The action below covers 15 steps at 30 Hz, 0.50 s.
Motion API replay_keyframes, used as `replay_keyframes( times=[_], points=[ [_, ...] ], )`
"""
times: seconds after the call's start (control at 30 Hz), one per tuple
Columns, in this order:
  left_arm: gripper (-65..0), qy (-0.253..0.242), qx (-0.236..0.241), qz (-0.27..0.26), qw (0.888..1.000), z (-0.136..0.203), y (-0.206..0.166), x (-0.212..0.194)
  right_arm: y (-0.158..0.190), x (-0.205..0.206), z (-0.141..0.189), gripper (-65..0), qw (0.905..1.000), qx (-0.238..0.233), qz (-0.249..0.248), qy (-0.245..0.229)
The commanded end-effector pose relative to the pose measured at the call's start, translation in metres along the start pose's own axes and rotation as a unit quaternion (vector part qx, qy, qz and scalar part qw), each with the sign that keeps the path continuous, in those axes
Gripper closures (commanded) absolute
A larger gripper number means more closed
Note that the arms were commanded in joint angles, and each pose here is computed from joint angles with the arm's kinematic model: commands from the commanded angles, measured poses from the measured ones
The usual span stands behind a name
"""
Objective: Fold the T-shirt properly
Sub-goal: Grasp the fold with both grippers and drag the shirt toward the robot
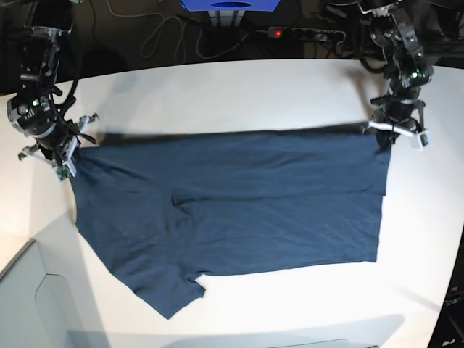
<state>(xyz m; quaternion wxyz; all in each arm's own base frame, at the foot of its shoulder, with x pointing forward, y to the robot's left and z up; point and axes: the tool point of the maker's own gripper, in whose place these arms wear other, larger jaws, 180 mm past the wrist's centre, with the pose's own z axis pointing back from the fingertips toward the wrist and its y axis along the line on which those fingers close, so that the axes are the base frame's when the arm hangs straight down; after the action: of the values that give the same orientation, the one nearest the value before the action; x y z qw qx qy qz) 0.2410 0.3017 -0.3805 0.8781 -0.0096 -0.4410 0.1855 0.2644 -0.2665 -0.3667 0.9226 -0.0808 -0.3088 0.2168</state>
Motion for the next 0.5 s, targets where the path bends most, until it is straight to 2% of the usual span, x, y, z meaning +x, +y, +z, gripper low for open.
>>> replay_keyframes(
  times=[0.0, 0.2, 0.47],
  points=[
    [0.0, -0.015, -0.003, -0.007, 1.000, 0.004, 0.001, 0.009, -0.007, 0.007, 0.005, -0.1, 0.9998, -0.007, 0.007, -0.016],
    [0.0, 0.002, 0.002, -0.016, 1.000, 0.014, 0.006, -0.006, 0.011, -0.023, 0.010, -0.1, 0.9997, 0.010, 0.012, 0.017],
    [0.0, 0.006, -0.004, -0.029, 1.000, 0.043, -0.005, -0.018, 0.031, -0.039, 0.031, -0.1, 0.9987, 0.021, 0.037, 0.028]
  ],
)
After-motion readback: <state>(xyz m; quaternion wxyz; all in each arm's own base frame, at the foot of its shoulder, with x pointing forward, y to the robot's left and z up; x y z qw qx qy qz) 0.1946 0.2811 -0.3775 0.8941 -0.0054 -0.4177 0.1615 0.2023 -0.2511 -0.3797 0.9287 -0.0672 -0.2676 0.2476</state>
